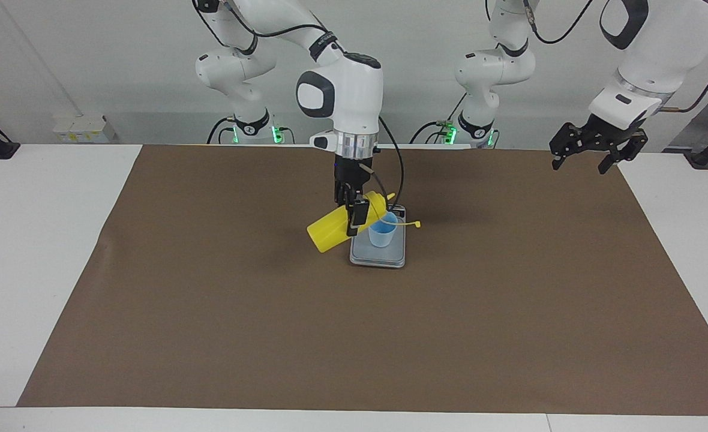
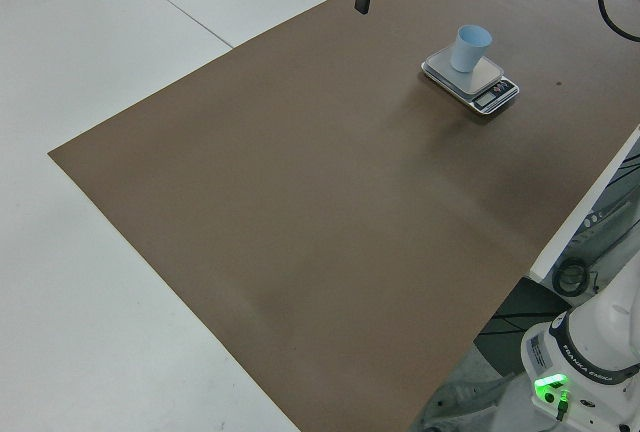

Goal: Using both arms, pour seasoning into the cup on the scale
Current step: 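Turn the bottle upright and carry it back with the right gripper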

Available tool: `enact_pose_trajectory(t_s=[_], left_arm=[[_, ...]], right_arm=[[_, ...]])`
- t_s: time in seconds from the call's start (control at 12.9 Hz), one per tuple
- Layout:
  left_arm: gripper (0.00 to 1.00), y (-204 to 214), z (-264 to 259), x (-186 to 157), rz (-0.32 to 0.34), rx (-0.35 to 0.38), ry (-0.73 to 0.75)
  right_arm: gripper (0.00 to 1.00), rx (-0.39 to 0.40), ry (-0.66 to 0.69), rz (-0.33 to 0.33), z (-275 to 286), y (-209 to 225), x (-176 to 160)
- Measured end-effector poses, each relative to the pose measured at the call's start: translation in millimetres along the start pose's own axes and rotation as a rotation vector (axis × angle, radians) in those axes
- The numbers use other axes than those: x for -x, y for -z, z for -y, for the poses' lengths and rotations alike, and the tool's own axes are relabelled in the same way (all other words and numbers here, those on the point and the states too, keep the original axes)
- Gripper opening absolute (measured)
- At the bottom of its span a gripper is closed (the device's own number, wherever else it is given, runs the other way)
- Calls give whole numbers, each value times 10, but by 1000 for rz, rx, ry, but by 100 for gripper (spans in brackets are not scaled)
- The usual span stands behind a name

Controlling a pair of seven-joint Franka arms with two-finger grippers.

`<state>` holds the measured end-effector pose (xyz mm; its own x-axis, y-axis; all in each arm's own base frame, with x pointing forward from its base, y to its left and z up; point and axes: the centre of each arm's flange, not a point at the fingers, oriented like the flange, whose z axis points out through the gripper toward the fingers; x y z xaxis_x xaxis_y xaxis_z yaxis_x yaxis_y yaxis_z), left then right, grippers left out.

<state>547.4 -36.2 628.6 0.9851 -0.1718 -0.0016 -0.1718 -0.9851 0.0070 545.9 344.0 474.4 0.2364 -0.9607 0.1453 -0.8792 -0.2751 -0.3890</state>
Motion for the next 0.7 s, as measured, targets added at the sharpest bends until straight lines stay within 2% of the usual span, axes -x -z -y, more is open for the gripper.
enact_pose_trajectory(t_s=[0.23,0.39,0.7], left_arm=[[100,0,0,0,0,0,-1],[100,0,0,0,0,0,-1],[100,0,0,0,0,0,-3]], right_arm=[[52,81,-103,140,47,-63,-251],[52,152,-200,211,55,-102,-500],[52,317,-219,347,-57,-173,-980]])
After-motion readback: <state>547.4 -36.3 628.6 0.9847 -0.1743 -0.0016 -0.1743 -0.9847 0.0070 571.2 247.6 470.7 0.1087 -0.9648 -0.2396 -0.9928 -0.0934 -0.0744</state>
